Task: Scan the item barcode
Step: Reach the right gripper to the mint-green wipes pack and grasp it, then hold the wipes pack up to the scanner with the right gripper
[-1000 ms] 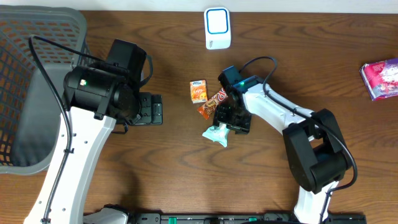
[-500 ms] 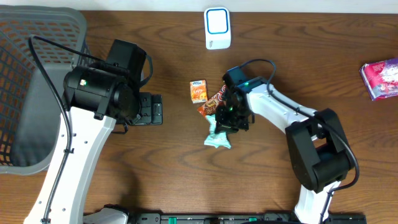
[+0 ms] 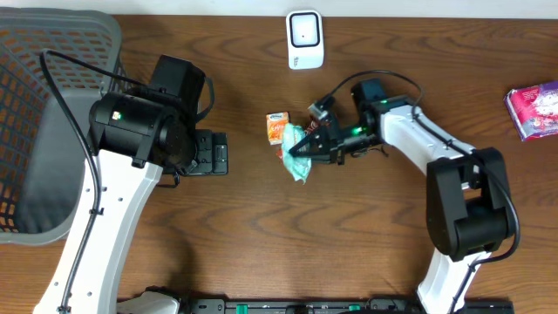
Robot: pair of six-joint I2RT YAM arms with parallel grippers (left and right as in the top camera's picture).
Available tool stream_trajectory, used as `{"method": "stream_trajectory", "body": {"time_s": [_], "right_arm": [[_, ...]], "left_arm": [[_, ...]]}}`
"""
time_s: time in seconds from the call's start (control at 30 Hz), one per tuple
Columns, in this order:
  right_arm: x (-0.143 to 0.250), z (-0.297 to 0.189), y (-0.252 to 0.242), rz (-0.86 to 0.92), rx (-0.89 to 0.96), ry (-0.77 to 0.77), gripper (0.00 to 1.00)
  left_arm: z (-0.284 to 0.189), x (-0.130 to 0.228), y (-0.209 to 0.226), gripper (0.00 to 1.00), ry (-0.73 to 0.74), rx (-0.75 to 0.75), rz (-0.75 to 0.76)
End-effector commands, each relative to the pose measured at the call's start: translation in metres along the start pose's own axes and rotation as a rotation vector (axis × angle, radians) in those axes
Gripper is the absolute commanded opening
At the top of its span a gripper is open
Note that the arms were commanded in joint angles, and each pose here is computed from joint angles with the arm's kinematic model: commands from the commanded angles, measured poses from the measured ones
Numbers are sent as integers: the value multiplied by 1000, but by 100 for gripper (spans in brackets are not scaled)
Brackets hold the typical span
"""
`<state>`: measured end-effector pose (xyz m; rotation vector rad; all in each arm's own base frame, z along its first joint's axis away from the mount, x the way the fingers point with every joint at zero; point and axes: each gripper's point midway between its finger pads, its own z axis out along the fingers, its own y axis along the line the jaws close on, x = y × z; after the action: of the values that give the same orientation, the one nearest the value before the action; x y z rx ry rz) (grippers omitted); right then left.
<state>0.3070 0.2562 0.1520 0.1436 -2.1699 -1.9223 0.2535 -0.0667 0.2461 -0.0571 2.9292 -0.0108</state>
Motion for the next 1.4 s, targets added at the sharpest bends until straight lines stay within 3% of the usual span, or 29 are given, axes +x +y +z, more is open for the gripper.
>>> {"method": "stream_trajectory", "body": {"time_s": [0.0,0.3,0.6,0.9,1.03,1.17,1.37], "right_arm": [[-9,-20,20,91,-104,-28,1],[-28,-70,16,158,-130,-155,1],[-25,-59,17,46,-115,-134,1],[-25,-46,-17,78,88,-143,1],[-29,-49,-67,150,389,-194,1],[-53,-51,-77,130,524,-279,1],[-126,-65,-43,-41,559,-527,1]], "left_arm": [[2,0,2,98,7,-9,-5],[2,1,2,98,7,-9,-5],[2,0,2,98,7,-9,-5],[2,0,2,98,7,-9,-5],[2,0,2,98,7,-9,-5],[2,0,2,98,7,-9,-5],[2,0,2,98,7,-9,-5]]}}
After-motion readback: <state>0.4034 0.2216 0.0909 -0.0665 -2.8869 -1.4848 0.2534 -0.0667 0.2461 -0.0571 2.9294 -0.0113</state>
